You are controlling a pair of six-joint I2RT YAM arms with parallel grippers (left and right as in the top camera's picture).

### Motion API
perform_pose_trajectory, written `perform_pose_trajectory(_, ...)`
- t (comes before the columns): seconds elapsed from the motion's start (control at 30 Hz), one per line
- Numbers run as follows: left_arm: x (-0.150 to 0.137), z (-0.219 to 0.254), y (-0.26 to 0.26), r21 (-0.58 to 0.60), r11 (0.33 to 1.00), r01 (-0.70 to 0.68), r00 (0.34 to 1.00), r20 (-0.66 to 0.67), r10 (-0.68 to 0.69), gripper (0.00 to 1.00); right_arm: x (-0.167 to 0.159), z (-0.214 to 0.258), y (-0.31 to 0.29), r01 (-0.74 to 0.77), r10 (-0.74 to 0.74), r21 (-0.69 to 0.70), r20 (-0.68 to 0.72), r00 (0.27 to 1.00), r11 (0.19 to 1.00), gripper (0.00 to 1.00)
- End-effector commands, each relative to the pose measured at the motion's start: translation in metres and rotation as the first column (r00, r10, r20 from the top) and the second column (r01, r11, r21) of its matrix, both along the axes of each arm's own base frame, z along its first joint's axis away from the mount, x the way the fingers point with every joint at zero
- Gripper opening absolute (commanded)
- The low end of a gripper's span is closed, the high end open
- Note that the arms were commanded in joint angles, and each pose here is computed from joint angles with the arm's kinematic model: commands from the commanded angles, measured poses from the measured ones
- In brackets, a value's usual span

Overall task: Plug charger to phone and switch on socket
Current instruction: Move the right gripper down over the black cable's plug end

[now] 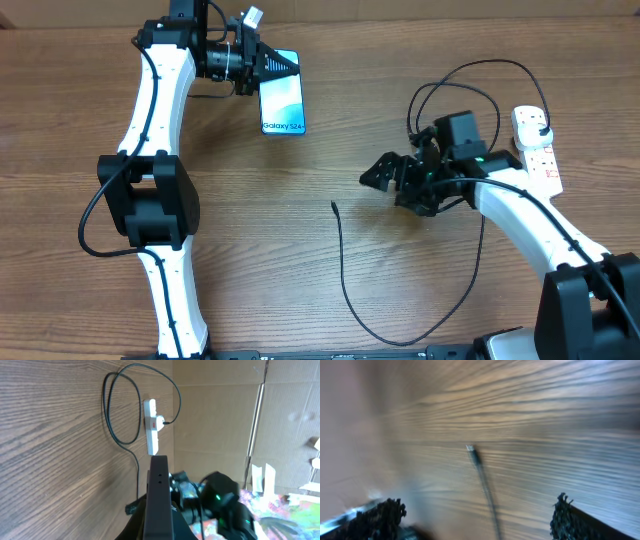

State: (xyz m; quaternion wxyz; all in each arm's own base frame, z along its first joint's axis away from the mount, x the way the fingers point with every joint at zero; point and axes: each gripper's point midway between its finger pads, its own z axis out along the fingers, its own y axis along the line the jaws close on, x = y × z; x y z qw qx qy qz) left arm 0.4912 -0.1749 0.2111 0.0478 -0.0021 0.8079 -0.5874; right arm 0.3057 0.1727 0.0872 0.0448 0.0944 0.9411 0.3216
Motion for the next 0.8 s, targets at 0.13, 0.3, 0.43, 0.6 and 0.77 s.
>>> perform_pose_trajectory(0.13, 0.007, 0.01, 0.016, -0.008, 0.999, -0.038, 0.999, 0.009, 0.038, 0.04, 0.024, 0.039, 0.018, -0.066, 0.185, -0.412, 0.256, 0.949, 0.909, 1.0)
perform_pose_trajectory(0.3, 0.013, 0.011, 0.039, -0.01, 0.996, -0.085, 0.996, 0.001, 0.085, 0.04, 0.012, 0.047, 0.049, -0.117, 0.276, -0.462, 0.295, 0.915, 0.879, 1.0)
perform_pose_trajectory(0.43, 0.017, 0.01, 0.054, -0.01, 0.993, -0.115, 0.993, 0.002, 0.115, 0.04, 0.002, 0.037, 0.062, -0.16, 0.326, -0.491, 0.273, 0.905, 0.856, 1.0)
perform_pose_trajectory(0.6, 0.019, 0.01, 0.064, -0.006, 0.991, -0.131, 0.991, 0.011, 0.131, 0.04, 0.001, 0.012, 0.07, -0.191, 0.353, -0.524, 0.229, 0.907, 0.83, 1.0)
perform_pose_trajectory(0.77, 0.019, 0.01, 0.064, -0.002, 0.993, -0.121, 0.992, 0.043, 0.121, 0.04, 0.0, -0.02, 0.069, -0.225, 0.363, -0.553, 0.153, 0.919, 0.802, 1.0)
